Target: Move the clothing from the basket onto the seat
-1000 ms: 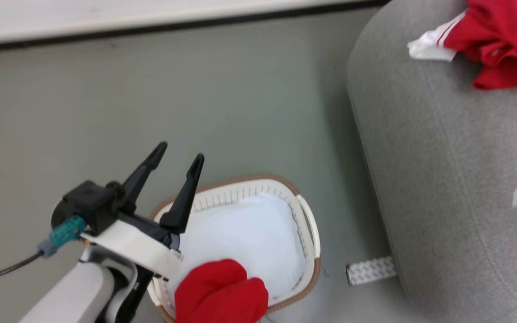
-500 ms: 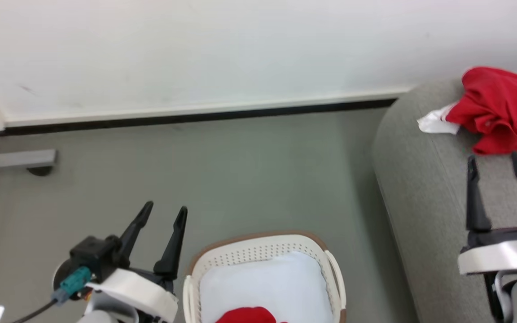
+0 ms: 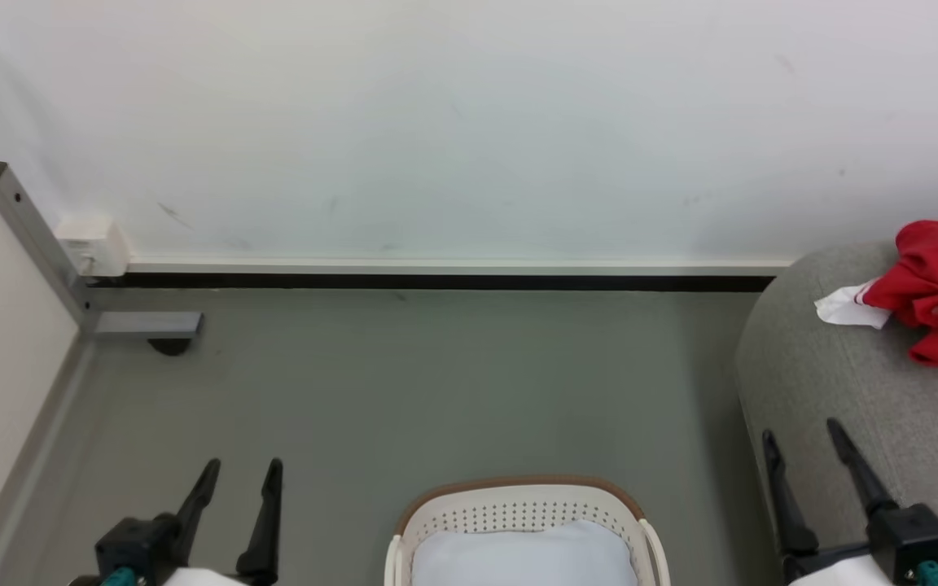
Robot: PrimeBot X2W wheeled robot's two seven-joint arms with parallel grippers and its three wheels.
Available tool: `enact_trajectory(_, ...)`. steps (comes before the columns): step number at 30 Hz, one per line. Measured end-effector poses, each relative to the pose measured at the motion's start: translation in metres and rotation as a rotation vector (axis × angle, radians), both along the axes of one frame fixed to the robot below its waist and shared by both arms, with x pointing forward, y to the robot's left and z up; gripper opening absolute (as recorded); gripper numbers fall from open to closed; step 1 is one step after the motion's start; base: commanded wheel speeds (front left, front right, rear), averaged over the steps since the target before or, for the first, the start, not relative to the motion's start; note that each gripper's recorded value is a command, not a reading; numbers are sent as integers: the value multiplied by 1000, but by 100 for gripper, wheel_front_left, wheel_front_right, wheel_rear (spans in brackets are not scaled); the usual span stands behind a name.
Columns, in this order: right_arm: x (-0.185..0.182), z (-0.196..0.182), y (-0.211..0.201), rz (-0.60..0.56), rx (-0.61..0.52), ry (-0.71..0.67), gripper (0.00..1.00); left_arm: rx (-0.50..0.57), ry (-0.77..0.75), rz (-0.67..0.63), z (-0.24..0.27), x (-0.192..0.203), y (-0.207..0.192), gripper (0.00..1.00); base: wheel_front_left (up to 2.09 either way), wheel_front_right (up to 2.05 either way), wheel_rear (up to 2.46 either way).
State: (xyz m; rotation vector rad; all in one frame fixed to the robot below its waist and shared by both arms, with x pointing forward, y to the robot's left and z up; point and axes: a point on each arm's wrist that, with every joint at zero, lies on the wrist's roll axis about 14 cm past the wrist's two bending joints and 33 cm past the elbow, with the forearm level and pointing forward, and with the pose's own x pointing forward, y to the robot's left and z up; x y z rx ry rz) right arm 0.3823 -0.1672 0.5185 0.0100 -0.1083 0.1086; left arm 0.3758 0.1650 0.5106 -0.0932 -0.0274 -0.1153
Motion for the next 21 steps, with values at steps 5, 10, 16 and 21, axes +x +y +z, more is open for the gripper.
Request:
enact_trajectory(5, -8, -13, 9, 25, 36, 41, 100, -4, 10, 67, -8, -16, 19, 100, 0, 0, 0)
enact_trajectory(10, -13, -25, 14, 36, 57, 77, 100, -15, 12, 117, -12, -28, 32, 100, 0, 0, 0)
enact_trajectory(16, -13, -27, 15, 39, 61, 86, 100, -24, 13, 135, -15, -33, 39, 100, 0, 0, 0)
enact_trajectory(21, -12, -28, 14, 34, 62, 88, 100, -16, 11, 133, -16, -32, 40, 100, 0, 0, 0)
